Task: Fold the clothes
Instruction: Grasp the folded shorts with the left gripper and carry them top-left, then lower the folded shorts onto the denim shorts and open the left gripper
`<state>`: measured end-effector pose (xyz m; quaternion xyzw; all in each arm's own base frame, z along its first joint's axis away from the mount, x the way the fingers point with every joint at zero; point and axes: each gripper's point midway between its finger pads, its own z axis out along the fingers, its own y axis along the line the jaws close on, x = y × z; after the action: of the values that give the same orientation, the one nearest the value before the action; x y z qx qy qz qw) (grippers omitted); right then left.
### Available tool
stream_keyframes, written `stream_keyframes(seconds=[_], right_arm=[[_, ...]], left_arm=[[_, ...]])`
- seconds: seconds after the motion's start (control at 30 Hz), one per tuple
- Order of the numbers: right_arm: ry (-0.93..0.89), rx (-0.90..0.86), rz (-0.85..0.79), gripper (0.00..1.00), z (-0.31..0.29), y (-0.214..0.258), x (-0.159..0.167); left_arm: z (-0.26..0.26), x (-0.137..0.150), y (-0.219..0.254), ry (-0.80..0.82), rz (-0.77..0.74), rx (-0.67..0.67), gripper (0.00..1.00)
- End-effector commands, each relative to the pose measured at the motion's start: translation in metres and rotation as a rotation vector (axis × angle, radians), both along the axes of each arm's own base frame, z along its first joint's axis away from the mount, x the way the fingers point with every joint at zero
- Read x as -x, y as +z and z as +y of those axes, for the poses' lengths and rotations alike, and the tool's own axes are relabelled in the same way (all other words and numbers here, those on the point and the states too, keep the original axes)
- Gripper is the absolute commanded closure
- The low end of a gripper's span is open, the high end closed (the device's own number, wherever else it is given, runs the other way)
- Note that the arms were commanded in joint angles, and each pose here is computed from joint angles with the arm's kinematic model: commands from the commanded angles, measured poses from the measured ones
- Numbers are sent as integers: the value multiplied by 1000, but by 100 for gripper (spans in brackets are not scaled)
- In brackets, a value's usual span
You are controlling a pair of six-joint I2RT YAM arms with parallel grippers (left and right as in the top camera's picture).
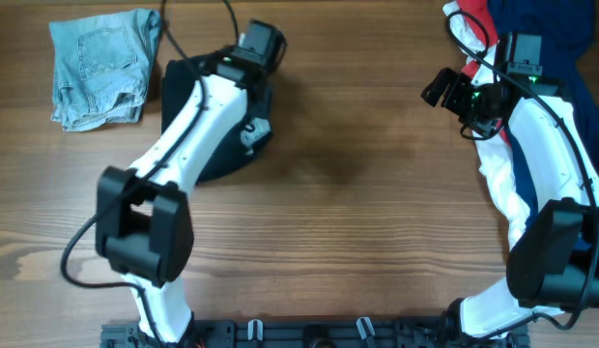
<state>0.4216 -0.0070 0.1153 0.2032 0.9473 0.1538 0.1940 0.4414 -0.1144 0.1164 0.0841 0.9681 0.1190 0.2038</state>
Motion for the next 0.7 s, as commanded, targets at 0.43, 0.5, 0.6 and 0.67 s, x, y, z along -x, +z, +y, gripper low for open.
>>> stream_keyframes(seconds=[0.43,0.5,0.6,0.67], right_arm=[[11,11,21,0,-1,-10,2],[14,8,21,1,0,-10,2],[15,9,25,1,0,-10,3],[15,8,25,0,1,-10,3]], left_arm=[[93,-7,225,333,-612,268,96],[110,-1,250,402,-699,317,96],[143,8,266,558,-778,384,96],[176,13,267,742,-834,447,96]])
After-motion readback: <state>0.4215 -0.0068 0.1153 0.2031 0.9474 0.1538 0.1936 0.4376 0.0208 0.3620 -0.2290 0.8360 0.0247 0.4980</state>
